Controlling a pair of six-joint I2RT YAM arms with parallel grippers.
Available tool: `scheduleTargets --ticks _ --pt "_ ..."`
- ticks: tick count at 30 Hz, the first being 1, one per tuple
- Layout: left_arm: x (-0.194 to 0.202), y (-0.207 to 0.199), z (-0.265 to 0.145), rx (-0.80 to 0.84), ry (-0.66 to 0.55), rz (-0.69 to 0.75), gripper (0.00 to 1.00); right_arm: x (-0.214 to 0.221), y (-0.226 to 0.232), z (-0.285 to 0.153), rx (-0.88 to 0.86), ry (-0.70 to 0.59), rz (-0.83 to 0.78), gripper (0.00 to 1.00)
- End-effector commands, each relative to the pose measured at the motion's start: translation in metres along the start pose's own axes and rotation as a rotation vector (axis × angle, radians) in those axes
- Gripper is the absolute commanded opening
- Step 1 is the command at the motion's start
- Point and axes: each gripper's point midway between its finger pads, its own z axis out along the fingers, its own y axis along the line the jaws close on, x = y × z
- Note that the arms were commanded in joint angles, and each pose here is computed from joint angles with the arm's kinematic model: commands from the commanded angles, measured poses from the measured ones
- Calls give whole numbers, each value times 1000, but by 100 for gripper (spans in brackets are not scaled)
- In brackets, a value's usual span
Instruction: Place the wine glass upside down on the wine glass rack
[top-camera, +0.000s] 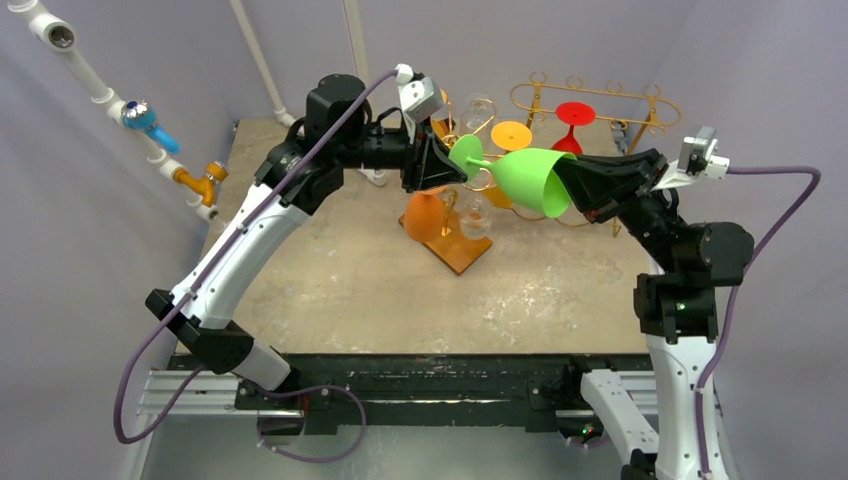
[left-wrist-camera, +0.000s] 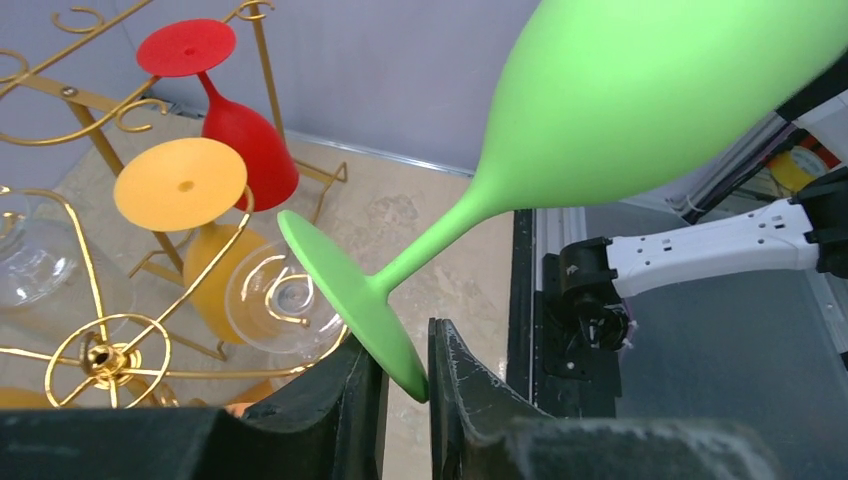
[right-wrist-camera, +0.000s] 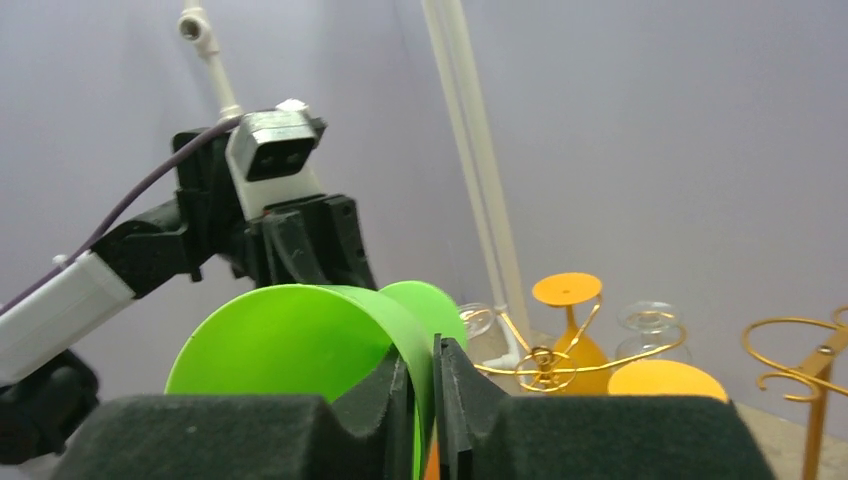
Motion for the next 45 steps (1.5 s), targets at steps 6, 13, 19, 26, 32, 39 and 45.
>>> scheduleTargets --ticks 6,13,19,26,32,39,45 --pt "-29 9 -28 -111 20 394 0 13 37 -8 -167 80 91 70" --pt "-63 22 -83 -353 35 934 0 29 44 -29 -125 156 71 99" --pt "-78 5 -111 -411 3 1300 0 29 50 -30 -123 204 103 99" --pt "-94 -20 -119 -399 -92 1475 0 23 51 -3 -239 203 187 99" --pt "-111 -27 -112 -375 -158 1528 0 53 82 49 -302 306 180 99" --pt "-111 -36 -118 -361 -157 1581 0 66 77 69 -285 325 151 99" --pt "-107 -41 -117 -328 -152 1598 0 98 96 83 -308 404 123 99"
